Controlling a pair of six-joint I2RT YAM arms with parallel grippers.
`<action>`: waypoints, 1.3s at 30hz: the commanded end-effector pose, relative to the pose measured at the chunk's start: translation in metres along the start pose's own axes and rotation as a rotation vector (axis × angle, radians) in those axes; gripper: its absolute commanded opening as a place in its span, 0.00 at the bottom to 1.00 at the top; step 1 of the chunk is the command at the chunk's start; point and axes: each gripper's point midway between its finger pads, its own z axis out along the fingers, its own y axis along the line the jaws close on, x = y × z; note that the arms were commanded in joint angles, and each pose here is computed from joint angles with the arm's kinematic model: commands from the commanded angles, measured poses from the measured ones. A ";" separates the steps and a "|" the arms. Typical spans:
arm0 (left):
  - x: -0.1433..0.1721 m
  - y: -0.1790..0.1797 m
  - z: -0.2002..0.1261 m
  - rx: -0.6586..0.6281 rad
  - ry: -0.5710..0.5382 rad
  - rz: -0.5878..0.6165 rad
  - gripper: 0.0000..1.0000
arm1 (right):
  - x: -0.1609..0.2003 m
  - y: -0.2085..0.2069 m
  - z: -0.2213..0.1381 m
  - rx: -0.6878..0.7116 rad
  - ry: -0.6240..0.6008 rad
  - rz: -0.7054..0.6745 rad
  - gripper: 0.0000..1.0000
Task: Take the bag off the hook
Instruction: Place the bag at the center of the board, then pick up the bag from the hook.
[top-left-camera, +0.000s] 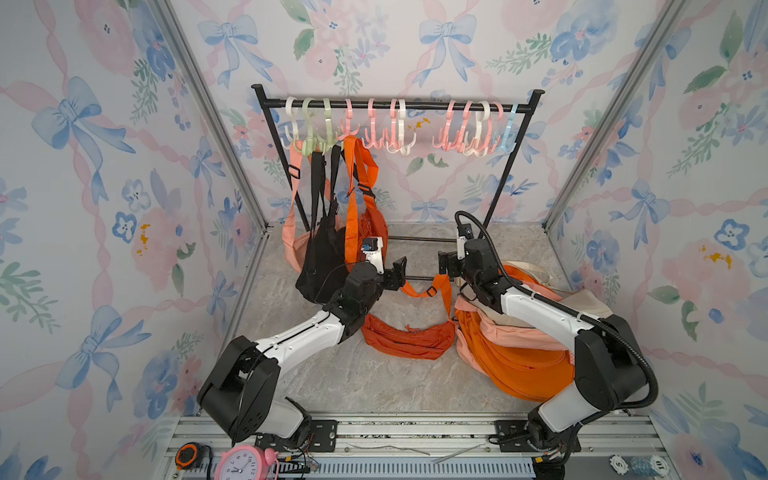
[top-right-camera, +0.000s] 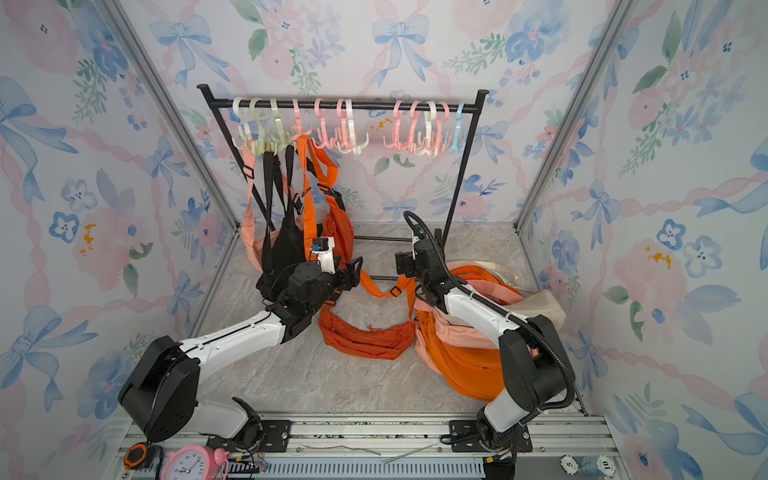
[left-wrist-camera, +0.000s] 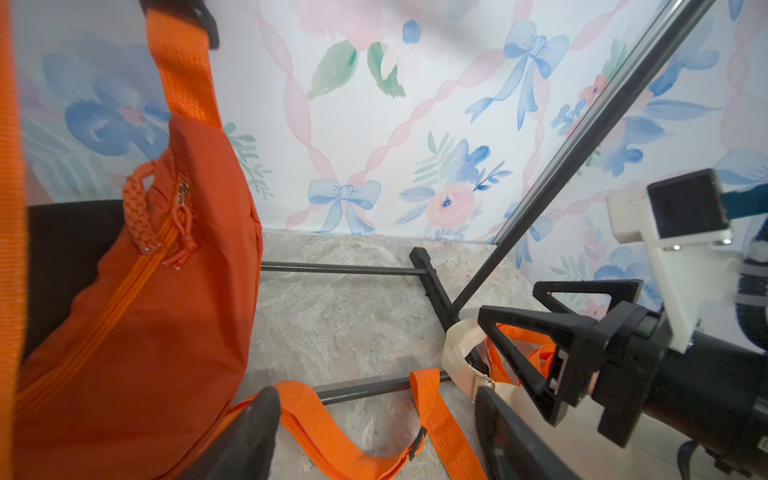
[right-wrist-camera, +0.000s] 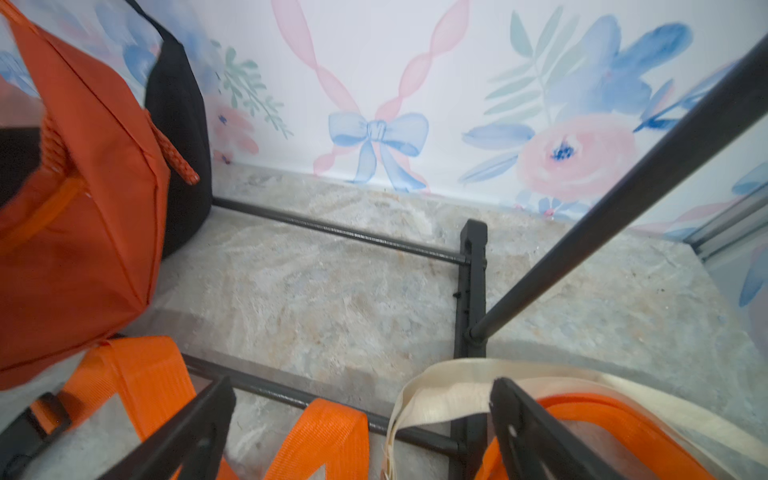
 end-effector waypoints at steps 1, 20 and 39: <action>0.000 0.011 -0.020 -0.058 0.020 0.035 0.76 | -0.027 0.016 -0.014 -0.070 -0.100 0.012 0.97; -0.097 0.035 -0.104 -0.137 0.003 0.156 0.78 | -0.082 0.064 -0.048 -0.339 -0.280 0.070 0.97; -0.097 0.090 -0.020 -0.204 0.061 0.206 0.78 | -0.057 0.077 -0.039 -0.438 -0.241 0.057 0.97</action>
